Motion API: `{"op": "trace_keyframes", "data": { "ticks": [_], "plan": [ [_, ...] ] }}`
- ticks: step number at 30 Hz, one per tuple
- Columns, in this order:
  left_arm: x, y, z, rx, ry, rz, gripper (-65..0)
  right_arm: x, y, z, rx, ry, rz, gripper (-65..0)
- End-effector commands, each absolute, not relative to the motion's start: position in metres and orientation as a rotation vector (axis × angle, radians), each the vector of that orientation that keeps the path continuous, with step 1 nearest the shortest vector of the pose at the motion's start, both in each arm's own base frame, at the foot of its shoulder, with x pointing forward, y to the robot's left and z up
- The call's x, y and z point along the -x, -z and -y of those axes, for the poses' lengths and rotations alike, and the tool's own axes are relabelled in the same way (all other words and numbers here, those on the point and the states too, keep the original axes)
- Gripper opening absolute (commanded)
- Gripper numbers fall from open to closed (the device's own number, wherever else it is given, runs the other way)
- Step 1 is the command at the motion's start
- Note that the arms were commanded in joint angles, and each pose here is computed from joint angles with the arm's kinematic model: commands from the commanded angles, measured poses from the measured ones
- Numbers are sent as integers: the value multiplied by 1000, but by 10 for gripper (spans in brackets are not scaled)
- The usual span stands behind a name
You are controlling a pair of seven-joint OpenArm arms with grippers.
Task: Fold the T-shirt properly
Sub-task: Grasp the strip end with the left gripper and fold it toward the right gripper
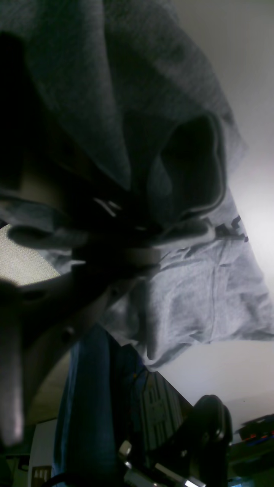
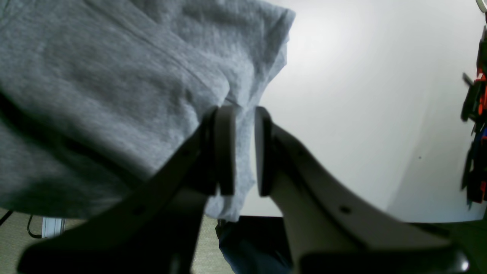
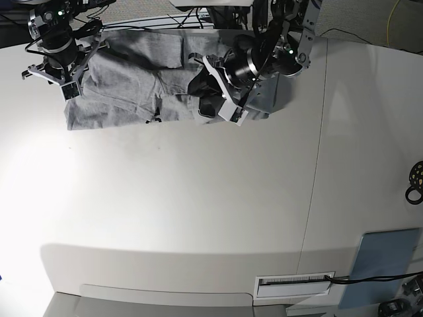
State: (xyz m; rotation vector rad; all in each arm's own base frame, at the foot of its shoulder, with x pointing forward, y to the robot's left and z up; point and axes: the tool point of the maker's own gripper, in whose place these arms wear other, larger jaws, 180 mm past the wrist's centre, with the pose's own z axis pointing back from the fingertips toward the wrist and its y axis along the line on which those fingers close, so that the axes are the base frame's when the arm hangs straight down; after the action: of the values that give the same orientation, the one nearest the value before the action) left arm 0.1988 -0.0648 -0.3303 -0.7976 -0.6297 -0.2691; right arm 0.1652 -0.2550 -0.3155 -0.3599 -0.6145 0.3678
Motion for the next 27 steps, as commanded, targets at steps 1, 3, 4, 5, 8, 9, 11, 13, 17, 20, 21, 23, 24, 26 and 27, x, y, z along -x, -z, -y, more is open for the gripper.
{"op": "trace_keyframes", "data": {
  "ticks": [1, 3, 4, 5, 8, 9, 11, 13, 17, 20, 21, 23, 24, 26, 27],
  "plan": [
    [-204, 317, 69, 832, 268, 678, -650, -170, 306, 256, 380, -379, 649, -551],
    [-203, 316, 70, 837, 284, 682, -650, -170, 306, 256, 380, -379, 649, -551],
    [-202, 314, 72, 845, 305, 689, -650, -170, 306, 256, 380, -379, 649, -551],
    [-200, 312, 74, 860, 325, 695, -650, -170, 306, 256, 380, -379, 649, -551],
    [-192, 299, 85, 949, 400, 719, -484, -170, 306, 256, 380, -379, 649, -551],
    [-189, 294, 89, 980, 427, 730, -429, -170, 306, 256, 380, -379, 649, -551],
    [-186, 289, 91, 1007, 447, 740, -362, -170, 306, 257, 380, -379, 648, -551],
    [-187, 288, 91, 1008, 445, 751, -358, -170, 306, 257, 383, -380, 648, -551],
    [-189, 286, 91, 1011, 440, 764, -358, -170, 306, 257, 384, -380, 648, -551],
    [-189, 286, 91, 1010, 440, 763, -358, -170, 306, 257, 386, -381, 650, -551],
    [-190, 287, 90, 1007, 441, 764, -358, -171, 305, 258, 393, -384, 654, -551],
    [-193, 289, 89, 975, 470, 776, -358, -173, 302, 262, 428, -397, 664, -551],
    [-196, 291, 87, 942, 496, 789, -358, -174, 300, 264, 447, -404, 664, -551],
    [-205, 295, 81, 861, 542, 817, -358, -170, 301, 271, 483, -405, 632, -551],
    [-211, 296, 75, 815, 553, 832, -358, -166, 302, 276, 502, -400, 602, -551]
  ]
}}
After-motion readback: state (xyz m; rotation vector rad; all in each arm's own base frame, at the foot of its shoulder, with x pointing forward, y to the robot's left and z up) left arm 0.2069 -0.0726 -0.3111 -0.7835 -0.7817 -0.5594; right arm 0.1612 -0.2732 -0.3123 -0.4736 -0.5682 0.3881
